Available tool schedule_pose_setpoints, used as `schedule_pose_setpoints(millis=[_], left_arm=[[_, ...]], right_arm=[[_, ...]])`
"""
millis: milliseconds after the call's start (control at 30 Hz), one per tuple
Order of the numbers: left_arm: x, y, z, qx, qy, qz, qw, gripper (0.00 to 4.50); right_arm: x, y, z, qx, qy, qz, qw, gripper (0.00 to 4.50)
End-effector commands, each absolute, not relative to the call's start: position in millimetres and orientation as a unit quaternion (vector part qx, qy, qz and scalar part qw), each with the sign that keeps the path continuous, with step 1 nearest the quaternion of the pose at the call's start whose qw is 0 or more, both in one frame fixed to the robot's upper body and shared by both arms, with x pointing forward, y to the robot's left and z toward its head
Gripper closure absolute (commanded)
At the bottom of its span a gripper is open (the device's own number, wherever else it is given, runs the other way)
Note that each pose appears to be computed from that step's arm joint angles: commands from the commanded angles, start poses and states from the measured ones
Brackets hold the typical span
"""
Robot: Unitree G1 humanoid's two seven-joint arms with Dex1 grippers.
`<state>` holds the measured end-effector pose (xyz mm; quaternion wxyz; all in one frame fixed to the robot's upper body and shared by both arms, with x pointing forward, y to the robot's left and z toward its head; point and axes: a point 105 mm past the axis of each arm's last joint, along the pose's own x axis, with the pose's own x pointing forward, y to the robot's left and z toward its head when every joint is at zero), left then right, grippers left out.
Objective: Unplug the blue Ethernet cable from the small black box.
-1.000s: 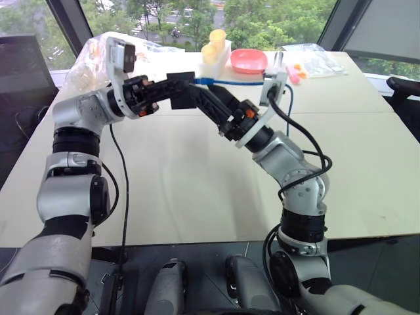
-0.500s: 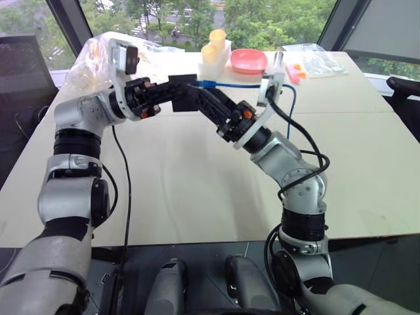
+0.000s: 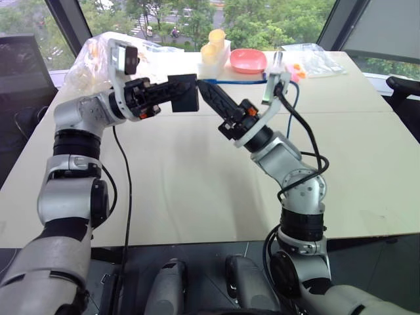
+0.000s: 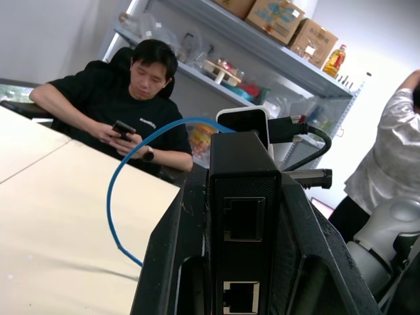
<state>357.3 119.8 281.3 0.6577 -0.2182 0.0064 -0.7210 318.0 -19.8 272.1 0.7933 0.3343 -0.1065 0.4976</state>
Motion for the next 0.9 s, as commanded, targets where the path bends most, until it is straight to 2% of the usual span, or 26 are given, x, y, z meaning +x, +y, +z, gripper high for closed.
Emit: schedule_pose_setpoints(millis=[33, 300, 567, 633, 767, 867, 900], left_arm=[[357, 125, 292, -0.202, -0.014, -0.720, 0.664, 3.97], [363, 142, 306, -0.194, -0.041, -0.694, 0.692, 3.97], [366, 147, 304, -0.195, -0.041, -0.683, 0.702, 3.97], [369, 145, 299, -0.190, -0.037, -0.675, 0.712, 3.97], [385, 123, 265, -0.104, -0.017, -0.635, 0.765, 3.97], [386, 107, 247, -0.079, -0.026, -0.622, 0.779, 3.97], [388, 103, 241, -0.074, -0.031, -0.613, 0.786, 3.97]], right_arm=[[304, -13, 284, 0.333, -0.126, 0.524, 0.774, 4.48], [309, -53, 273, 0.318, -0.125, 0.484, 0.806, 4.48], [311, -87, 259, 0.307, -0.113, 0.437, 0.838, 4.48], [325, -102, 247, 0.297, -0.105, 0.387, 0.867, 4.48], [385, -168, 186, 0.204, -0.031, 0.155, 0.966, 4.48], [402, -202, 162, 0.162, 0.002, 0.057, 0.985, 4.48], [405, -212, 155, 0.156, 0.011, 0.032, 0.987, 4.10]])
